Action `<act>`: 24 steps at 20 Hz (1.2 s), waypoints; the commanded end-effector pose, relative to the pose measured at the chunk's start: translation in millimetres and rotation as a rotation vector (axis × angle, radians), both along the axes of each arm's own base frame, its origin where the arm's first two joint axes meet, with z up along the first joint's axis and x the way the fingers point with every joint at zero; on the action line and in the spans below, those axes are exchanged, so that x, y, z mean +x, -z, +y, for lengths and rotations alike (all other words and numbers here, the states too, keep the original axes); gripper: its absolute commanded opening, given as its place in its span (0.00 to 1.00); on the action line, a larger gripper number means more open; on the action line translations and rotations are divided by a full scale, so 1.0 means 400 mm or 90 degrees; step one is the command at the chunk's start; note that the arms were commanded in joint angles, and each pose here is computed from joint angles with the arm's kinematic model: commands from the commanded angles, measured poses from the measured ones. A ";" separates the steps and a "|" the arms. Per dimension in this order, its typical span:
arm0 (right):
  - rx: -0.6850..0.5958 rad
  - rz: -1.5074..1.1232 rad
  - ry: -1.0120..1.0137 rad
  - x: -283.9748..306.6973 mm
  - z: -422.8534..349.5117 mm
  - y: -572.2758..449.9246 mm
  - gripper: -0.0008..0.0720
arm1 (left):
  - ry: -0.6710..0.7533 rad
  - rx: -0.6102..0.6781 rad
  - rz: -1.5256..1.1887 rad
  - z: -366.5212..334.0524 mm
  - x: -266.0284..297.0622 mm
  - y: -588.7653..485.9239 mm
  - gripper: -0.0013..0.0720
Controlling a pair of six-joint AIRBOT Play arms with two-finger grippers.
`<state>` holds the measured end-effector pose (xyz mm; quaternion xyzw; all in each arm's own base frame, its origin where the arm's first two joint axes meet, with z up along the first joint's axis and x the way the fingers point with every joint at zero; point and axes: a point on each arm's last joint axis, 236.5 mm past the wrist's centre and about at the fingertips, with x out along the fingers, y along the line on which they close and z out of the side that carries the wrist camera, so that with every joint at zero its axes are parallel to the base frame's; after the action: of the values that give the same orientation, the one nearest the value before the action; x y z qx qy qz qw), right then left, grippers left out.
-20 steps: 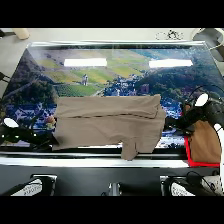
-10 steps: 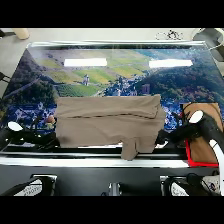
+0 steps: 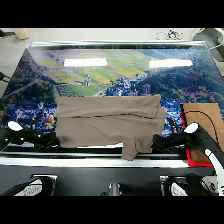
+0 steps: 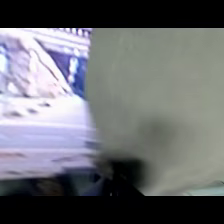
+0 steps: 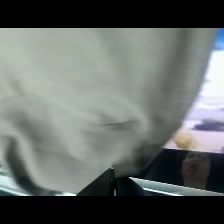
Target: Fold the shirts.
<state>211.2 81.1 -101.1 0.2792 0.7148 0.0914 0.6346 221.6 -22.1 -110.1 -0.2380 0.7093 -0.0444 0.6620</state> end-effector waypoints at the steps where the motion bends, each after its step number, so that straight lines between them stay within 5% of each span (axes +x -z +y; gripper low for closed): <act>1: 0.001 -0.100 -0.034 0.099 -0.006 -0.114 0.04 | 0.028 0.002 -0.081 0.009 0.082 -0.105 0.05; 5: -0.058 -0.317 0.065 0.424 -0.085 -0.338 0.04 | -0.010 0.054 -0.229 0.073 0.298 -0.286 0.04; 9: -0.021 -0.315 0.099 0.634 -0.099 -0.294 0.04 | -0.004 0.028 -0.223 0.058 0.495 -0.265 0.04; 14: -0.002 -0.235 0.149 0.709 -0.079 -0.147 0.04 | -0.072 -0.006 -0.153 0.049 0.653 -0.146 0.05; 15: -0.009 -0.223 0.129 0.702 -0.058 -0.116 0.04 | -0.077 -0.019 -0.141 0.036 0.659 -0.124 0.12; 16: -0.015 -0.221 0.115 0.701 -0.043 -0.096 0.21 | -0.080 -0.030 -0.130 0.027 0.657 -0.110 0.42; 17: -0.020 -0.239 0.096 0.706 -0.041 -0.101 0.65 | -0.076 -0.035 -0.123 0.024 0.651 -0.107 0.78; 18: -0.033 -0.256 0.059 0.701 -0.057 -0.116 0.99 | -0.052 -0.032 -0.132 0.035 0.644 -0.115 0.85; 21: -0.148 -0.226 0.010 0.646 -0.226 -0.133 0.99 | -0.028 -0.031 -0.151 0.082 0.615 -0.182 0.85; 24: -0.085 -0.122 0.039 0.573 -0.243 -0.086 0.99 | -0.031 -0.022 -0.188 0.105 0.607 -0.263 0.84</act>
<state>468.1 -2.9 -54.4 0.2372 0.5983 0.0538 0.7634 469.7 12.5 -27.8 -0.2649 0.6082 -0.0675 0.7452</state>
